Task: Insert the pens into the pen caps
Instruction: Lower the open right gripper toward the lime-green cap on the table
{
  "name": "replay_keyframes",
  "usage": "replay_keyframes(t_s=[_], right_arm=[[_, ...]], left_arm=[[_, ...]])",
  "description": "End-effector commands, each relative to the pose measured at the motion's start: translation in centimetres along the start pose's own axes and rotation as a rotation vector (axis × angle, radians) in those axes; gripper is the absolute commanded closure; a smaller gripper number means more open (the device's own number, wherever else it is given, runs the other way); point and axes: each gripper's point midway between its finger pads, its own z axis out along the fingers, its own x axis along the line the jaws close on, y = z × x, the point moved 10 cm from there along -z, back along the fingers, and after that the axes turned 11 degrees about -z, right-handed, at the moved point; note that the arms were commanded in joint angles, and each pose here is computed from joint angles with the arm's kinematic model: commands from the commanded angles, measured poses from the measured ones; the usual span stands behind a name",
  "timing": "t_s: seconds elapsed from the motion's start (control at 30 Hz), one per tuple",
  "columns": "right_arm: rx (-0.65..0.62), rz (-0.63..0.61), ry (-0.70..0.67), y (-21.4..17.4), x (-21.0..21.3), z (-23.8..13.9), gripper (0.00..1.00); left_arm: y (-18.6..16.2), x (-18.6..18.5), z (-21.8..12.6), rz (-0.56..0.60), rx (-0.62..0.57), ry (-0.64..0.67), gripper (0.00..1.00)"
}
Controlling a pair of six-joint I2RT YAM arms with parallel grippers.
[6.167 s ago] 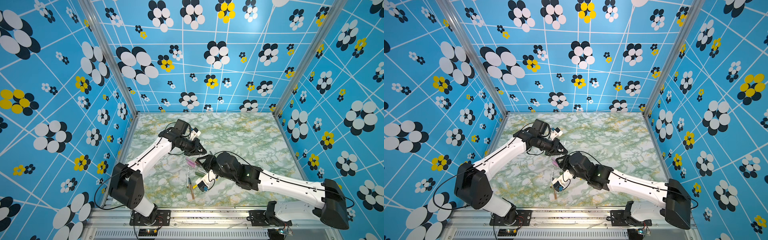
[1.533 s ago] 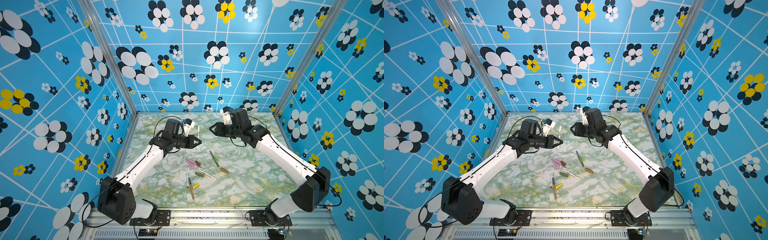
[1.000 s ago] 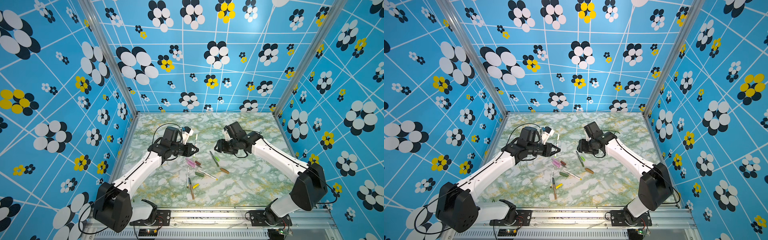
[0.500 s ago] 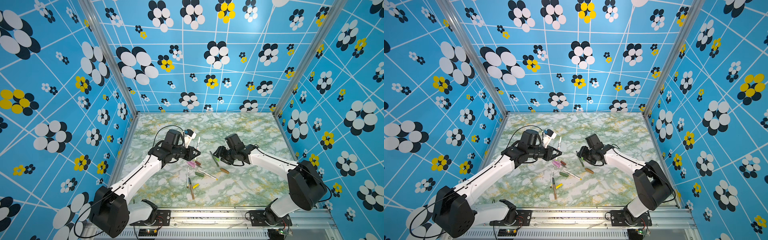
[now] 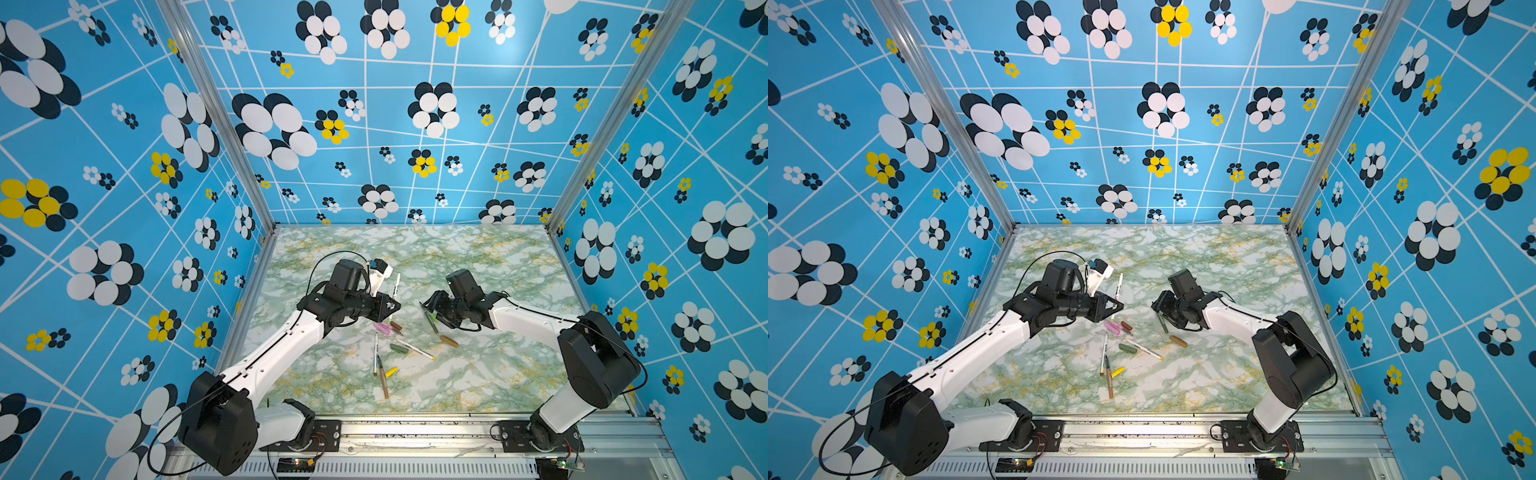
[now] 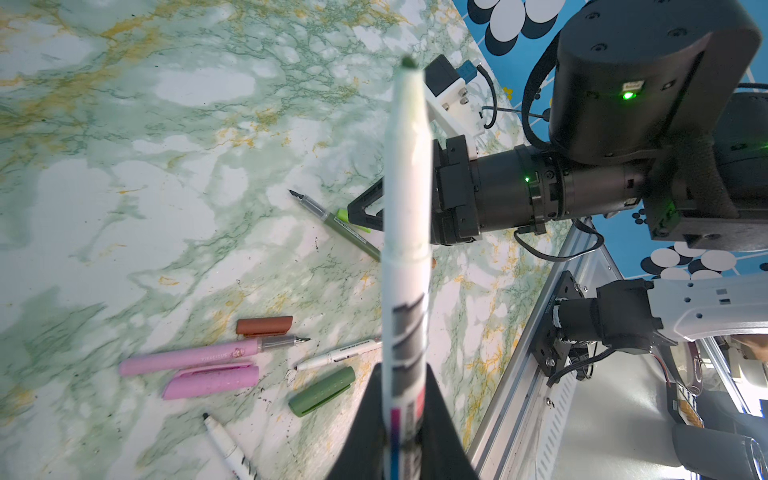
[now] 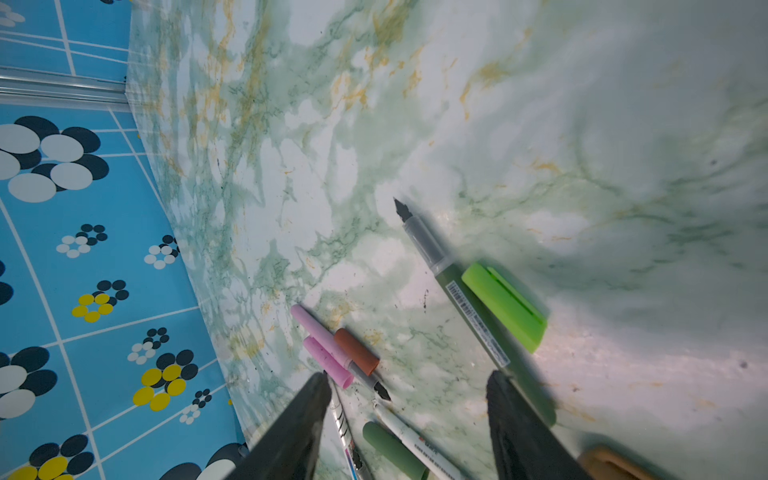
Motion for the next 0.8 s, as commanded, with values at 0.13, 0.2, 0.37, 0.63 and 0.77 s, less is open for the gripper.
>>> replay_keyframes(t_s=[0.13, 0.2, 0.37, 0.63, 0.77], right_arm=[[0.038, -0.008, -0.033, -0.7, -1.6, 1.9, 0.37], [0.050, -0.009, -0.024, -0.7, -1.6, 2.3, 0.37], [0.064, -0.011, -0.021, -0.8, -1.7, 3.0, 0.37], [0.071, -0.005, -0.037, -0.9, -2.2, 3.7, 0.38], [0.062, -0.005, -0.078, -0.9, -2.4, 3.6, 0.38]], left_arm=[[0.2, -0.5, -0.2, 0.031, 0.000, -0.003, 1.00], [0.1, -0.5, -0.2, 0.030, 0.003, -0.003, 1.00], [0.1, -0.6, -0.3, 0.034, -0.001, -0.002, 1.00], [0.0, -0.5, -0.2, 0.034, 0.003, 0.004, 1.00], [0.0, -0.6, -0.2, 0.038, 0.003, 0.004, 1.00]])
